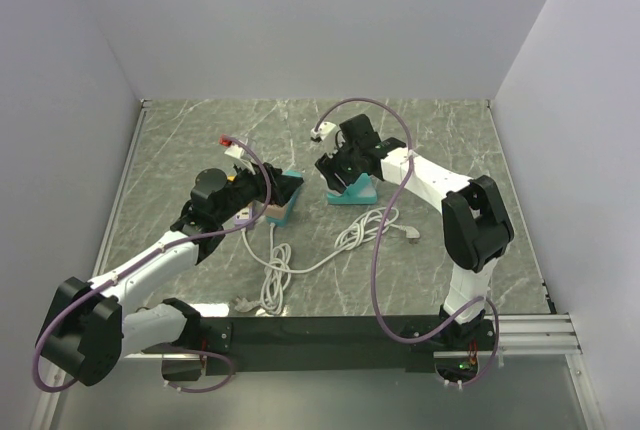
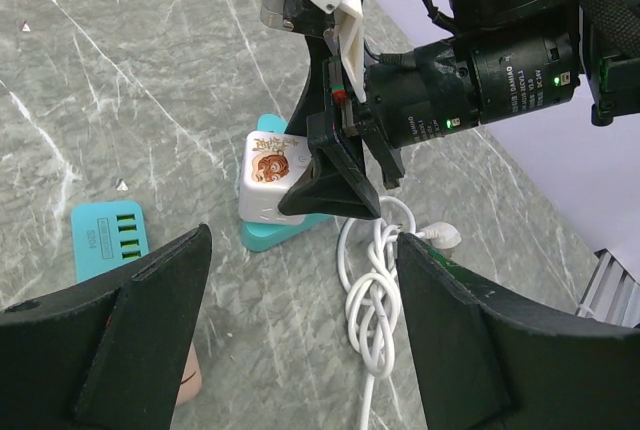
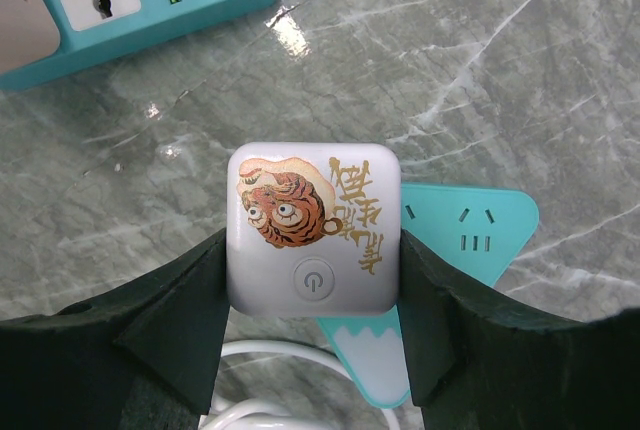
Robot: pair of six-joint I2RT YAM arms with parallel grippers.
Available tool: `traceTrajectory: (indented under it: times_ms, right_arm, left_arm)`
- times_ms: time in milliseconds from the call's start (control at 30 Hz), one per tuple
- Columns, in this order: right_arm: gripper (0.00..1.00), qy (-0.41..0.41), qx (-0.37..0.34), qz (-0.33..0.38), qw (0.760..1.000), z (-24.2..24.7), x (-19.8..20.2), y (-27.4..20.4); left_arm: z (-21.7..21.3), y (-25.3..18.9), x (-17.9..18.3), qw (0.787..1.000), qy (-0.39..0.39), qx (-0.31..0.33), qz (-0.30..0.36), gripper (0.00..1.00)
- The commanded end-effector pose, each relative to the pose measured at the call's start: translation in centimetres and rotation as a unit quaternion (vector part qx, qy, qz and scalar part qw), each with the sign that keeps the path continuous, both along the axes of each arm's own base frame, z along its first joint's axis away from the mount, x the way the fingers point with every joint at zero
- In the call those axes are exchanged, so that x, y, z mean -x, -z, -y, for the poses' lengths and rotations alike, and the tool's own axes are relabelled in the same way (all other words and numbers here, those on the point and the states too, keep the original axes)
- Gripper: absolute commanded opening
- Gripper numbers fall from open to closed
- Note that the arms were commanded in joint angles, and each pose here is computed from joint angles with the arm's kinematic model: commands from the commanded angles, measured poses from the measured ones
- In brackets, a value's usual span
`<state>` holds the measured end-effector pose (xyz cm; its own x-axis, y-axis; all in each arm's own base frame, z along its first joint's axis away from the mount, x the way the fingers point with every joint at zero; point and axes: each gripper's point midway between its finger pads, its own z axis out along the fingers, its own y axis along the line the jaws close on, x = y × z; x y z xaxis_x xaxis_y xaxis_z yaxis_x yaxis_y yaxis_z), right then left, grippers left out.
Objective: Insert the plug
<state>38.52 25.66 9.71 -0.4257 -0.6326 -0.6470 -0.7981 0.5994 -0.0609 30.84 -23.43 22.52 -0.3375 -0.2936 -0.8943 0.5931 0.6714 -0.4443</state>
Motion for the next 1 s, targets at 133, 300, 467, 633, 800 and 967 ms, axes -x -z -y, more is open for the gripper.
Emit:
traceTrajectory:
  times_ms: [133,300,467,633,800,967]
  right_arm:
    - [0.0,0.013,0.018,0.005,1.0,0.7,-0.9,0.0]
    - [0.0,0.019,0.035,-0.004,0.999,1.2,-0.5,0.9]
    - [0.0,0.022,0.053,-0.016,0.998,1.5,0.2,2.3]
    - [0.0,0.019,0.065,-0.027,0.997,1.4,0.5,3.4]
    - [0.0,0.021,0.066,-0.042,0.997,1.6,1.1,4.3]
    - [0.0,0.022,0.066,-0.06,0.996,1.9,2.1,5.6]
  left_arm:
    - [0.0,-1.4,-0.4,1.0,0.0,0.004,0.029,0.8]
    - [-0.1,-1.3,-0.3,1.0,-0.001,0.002,0.03,0.79]
    - [-0.2,-1.2,-0.2,1.0,-0.003,0.0,0.03,0.79]
    - [-0.1,-0.9,-0.1,1.0,0.003,-0.005,0.026,0.79]
    - [-0.4,-0.5,-0.1,1.0,-0.005,-0.013,0.024,0.79]
    - [-0.9,-0.7,0.2,0.999,-0.011,-0.016,0.029,0.79]
